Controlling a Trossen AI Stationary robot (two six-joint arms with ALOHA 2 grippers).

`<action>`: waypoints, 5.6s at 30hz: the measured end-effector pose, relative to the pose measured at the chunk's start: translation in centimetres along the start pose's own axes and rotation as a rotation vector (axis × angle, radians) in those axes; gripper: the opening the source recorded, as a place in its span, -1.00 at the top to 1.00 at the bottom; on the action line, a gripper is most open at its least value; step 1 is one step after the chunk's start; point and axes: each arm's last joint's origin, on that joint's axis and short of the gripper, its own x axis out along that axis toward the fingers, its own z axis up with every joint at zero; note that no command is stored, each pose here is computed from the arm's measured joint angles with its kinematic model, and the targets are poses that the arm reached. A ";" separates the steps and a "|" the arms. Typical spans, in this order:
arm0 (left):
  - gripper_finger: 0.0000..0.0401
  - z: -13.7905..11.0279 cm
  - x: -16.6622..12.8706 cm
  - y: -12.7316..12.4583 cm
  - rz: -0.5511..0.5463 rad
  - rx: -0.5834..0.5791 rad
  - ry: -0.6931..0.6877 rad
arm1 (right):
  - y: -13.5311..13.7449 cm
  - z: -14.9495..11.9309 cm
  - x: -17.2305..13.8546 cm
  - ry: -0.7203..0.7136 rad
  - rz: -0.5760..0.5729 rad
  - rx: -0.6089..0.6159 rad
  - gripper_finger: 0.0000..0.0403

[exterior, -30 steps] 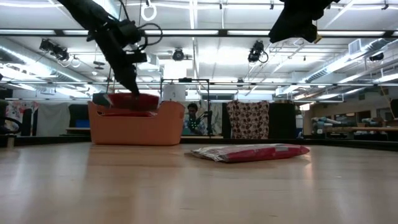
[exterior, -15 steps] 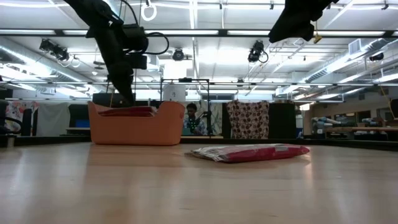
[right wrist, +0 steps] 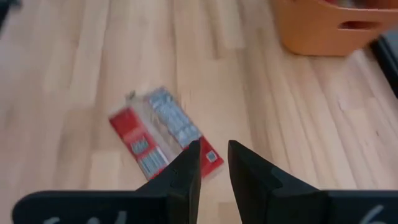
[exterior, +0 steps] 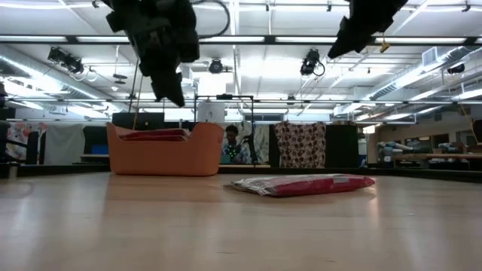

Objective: Sort popcorn bags into baskets
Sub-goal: Put the red popcorn bag into the orange bin

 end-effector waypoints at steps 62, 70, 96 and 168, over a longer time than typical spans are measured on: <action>0.57 -1.5 1.7 -10.1 -0.110 -0.219 0.043 | 6.1 -7.6 16.7 0.275 0.201 -0.434 0.92; 0.57 -1.2 1.7 -11.2 -0.122 -0.060 -0.029 | 5.5 -4.5 13.9 0.223 0.222 -0.352 0.96; -0.20 0.6 3.5 -13.7 0.042 0.199 -0.351 | 0.5 1.2 8.0 -0.009 0.473 0.092 0.98; 0.86 -8.9 -11.7 12.9 0.173 -1.062 -0.536 | -2.0 1.8 -0.7 -0.243 0.151 0.257 0.55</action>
